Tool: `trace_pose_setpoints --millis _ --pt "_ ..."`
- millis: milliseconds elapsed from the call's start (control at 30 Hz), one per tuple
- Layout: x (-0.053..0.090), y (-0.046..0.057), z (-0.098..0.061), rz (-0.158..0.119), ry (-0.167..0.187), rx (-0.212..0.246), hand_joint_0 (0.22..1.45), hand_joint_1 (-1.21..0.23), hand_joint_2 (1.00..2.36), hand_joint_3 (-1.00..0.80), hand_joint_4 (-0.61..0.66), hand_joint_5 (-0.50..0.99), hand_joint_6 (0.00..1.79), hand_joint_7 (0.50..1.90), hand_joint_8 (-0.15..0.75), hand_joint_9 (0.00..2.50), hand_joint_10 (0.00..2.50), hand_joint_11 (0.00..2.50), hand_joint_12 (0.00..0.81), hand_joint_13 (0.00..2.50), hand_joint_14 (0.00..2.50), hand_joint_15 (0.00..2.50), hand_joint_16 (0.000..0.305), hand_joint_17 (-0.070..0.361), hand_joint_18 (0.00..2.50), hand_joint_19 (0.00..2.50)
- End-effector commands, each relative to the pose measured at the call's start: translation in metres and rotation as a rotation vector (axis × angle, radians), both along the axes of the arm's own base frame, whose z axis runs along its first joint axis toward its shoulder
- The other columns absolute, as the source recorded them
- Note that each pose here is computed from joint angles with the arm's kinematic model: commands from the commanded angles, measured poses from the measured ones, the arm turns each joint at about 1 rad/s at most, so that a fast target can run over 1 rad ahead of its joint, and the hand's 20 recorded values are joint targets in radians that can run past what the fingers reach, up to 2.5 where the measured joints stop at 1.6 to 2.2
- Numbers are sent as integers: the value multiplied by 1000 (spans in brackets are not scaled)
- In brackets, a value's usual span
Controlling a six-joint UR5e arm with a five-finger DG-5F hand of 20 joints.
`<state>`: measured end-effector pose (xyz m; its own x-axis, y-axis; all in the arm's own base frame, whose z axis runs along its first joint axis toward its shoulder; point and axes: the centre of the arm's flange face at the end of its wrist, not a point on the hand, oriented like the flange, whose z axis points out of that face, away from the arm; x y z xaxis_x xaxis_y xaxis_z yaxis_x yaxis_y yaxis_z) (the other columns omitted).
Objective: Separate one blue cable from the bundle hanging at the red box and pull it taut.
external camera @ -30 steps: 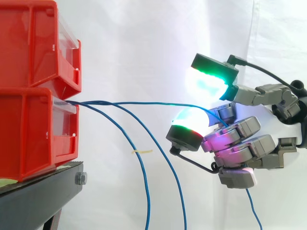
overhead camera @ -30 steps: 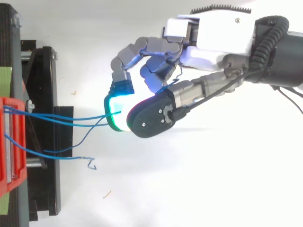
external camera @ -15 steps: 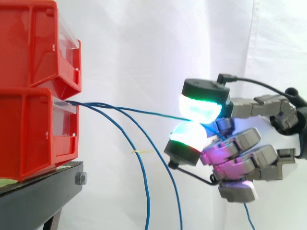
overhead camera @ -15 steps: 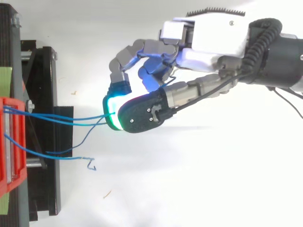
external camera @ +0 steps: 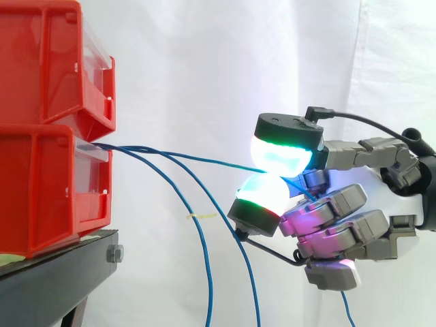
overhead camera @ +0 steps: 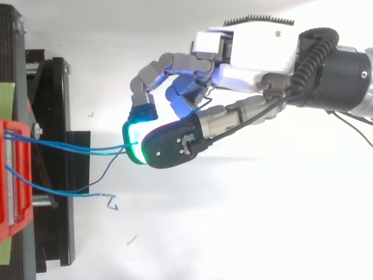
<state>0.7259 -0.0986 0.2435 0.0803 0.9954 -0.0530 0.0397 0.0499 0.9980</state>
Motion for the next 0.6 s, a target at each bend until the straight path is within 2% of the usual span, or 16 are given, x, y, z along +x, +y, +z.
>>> trace_pose_setpoints --millis 0,133,567 --pt "0 0 1 3 -2 -1 665 -775 1008 -13 3 -187 918 1127 460 714 1875 1050 485 989 1211 1152 59 132 1232 966" --pt "0 1 1 5 1 -17 675 -755 1008 -68 35 -194 921 1077 450 739 1869 1054 474 989 1210 1158 58 131 1224 981" --pt "0 2 1 5 2 -27 680 -744 1008 -87 44 -194 917 1065 445 751 1907 1071 469 989 1221 1169 57 128 1218 982"
